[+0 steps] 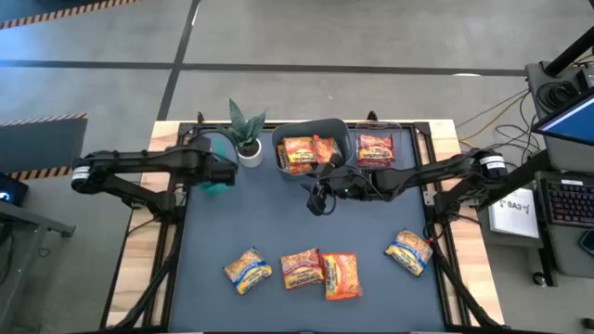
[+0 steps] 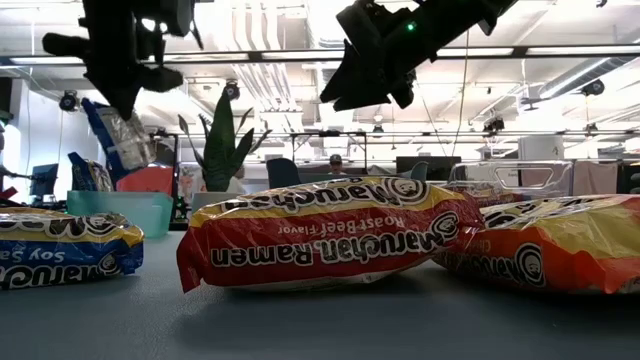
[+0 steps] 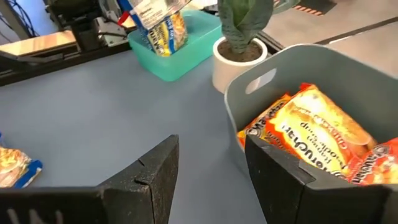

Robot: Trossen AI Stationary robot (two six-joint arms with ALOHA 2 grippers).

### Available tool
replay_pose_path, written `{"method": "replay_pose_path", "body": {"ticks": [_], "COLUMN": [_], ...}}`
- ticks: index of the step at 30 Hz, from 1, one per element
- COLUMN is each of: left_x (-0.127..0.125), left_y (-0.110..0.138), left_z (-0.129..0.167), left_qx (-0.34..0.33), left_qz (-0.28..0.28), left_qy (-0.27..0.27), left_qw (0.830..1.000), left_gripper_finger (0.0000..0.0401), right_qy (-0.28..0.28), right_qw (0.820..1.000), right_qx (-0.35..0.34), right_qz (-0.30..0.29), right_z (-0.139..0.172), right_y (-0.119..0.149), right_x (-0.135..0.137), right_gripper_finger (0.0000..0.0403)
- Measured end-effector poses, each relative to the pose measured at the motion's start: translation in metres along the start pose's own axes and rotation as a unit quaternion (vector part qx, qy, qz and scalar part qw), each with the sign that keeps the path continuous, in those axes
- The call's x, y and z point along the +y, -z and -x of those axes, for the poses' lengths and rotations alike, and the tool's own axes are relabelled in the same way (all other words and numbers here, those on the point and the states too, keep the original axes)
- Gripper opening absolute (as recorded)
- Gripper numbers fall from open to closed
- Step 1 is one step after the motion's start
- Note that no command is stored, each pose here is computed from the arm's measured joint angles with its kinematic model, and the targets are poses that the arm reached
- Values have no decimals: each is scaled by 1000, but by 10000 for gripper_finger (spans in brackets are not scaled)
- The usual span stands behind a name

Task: Sort Maruchan noodles
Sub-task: Put the blue noodle pack into the green bin

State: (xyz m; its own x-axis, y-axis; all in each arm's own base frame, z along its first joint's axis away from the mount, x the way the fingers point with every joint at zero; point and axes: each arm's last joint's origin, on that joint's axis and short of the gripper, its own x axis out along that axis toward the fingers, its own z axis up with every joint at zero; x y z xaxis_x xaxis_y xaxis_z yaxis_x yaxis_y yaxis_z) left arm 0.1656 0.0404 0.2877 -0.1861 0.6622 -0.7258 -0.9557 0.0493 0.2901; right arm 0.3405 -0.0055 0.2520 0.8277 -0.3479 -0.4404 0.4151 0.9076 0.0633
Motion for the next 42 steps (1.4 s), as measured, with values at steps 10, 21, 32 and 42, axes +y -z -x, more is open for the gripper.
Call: {"method": "replay_pose_path", "body": {"ticks": [10, 21, 32, 42], "left_x": [2, -2, -18, -35], "left_y": [-1, 0, 3, 6], "left_z": [-24, -31, -41, -57], "left_qx": [18, 8, 4, 18], "left_qz": [25, 29, 2, -11], "left_qy": [-45, -40, -70, -110], "left_qw": [999, 999, 998, 994], "left_gripper_finger": [0, 0, 0, 0], "right_qy": [9, 8, 7, 8], "right_qw": [999, 999, 999, 999], "right_qx": [-30, -24, -23, -23], "right_qz": [15, 24, 25, 26], "right_z": [13, 12, 12, 12], "right_y": [-16, -14, -14, -14], "right_x": [-12, -11, -11, -11], "right_gripper_finger": [171, 166, 165, 169]}}
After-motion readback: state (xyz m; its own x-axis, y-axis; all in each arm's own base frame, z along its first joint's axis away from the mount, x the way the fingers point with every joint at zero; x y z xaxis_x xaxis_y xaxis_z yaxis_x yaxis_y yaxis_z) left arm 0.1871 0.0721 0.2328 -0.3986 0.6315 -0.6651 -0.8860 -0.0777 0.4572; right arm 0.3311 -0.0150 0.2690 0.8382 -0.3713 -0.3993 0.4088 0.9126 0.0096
